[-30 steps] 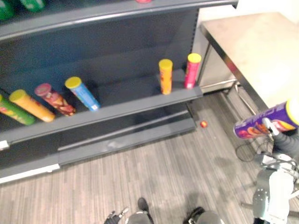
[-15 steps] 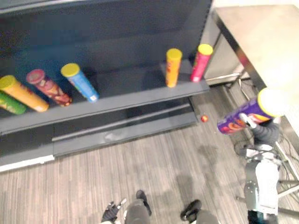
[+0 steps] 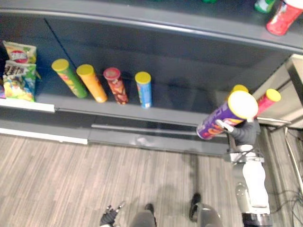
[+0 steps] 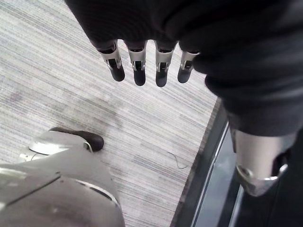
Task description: Put the gum and the chips on the shelf.
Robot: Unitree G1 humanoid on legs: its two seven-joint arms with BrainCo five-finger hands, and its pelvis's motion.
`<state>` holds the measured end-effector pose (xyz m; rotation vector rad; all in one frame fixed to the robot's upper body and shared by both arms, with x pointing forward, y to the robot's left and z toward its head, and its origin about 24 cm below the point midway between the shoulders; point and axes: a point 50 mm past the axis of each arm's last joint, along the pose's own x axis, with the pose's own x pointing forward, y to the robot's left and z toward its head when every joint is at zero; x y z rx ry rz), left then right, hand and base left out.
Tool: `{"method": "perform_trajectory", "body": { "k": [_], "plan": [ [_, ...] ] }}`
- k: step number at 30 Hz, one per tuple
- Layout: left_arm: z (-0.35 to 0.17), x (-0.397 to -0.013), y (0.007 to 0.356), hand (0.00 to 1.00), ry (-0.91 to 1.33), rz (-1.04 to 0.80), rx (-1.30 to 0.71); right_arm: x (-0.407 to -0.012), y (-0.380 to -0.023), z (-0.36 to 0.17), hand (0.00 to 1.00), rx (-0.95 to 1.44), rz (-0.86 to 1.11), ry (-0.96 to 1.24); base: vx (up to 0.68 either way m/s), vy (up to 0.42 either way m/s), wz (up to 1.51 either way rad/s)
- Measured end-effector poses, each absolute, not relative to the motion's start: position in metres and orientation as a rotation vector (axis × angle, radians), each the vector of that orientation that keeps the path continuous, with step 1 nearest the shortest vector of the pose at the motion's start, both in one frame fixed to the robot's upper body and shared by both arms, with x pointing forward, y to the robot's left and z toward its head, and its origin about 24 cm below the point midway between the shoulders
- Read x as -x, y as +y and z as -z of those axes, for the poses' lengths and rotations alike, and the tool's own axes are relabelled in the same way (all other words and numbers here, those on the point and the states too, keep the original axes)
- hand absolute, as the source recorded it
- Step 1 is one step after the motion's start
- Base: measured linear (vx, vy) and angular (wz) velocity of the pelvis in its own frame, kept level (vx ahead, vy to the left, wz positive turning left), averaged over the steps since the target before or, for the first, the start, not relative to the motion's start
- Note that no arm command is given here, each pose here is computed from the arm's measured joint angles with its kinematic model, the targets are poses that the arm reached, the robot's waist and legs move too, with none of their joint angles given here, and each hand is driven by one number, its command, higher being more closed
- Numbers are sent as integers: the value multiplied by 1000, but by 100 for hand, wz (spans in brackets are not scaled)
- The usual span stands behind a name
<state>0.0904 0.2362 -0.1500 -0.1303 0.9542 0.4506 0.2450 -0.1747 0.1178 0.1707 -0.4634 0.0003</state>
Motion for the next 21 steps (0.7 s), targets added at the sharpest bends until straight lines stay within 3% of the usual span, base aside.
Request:
{"method": "perform_trajectory", "body": {
  "k": [10,16,21],
  "plan": [
    [156,-79,225,0,994,-461,186,-232,-187,-100,100,-216,44,-395,133,-268,54],
    [157,-79,221,0,1004,-450,171,-226,-183,-90,100,-190,48,-350,-45,-69,62],
    [157,-80,223,0,1015,-429,120,-231,-161,-75,100,-94,-7,-276,-111,53,-9]
  ]
}}
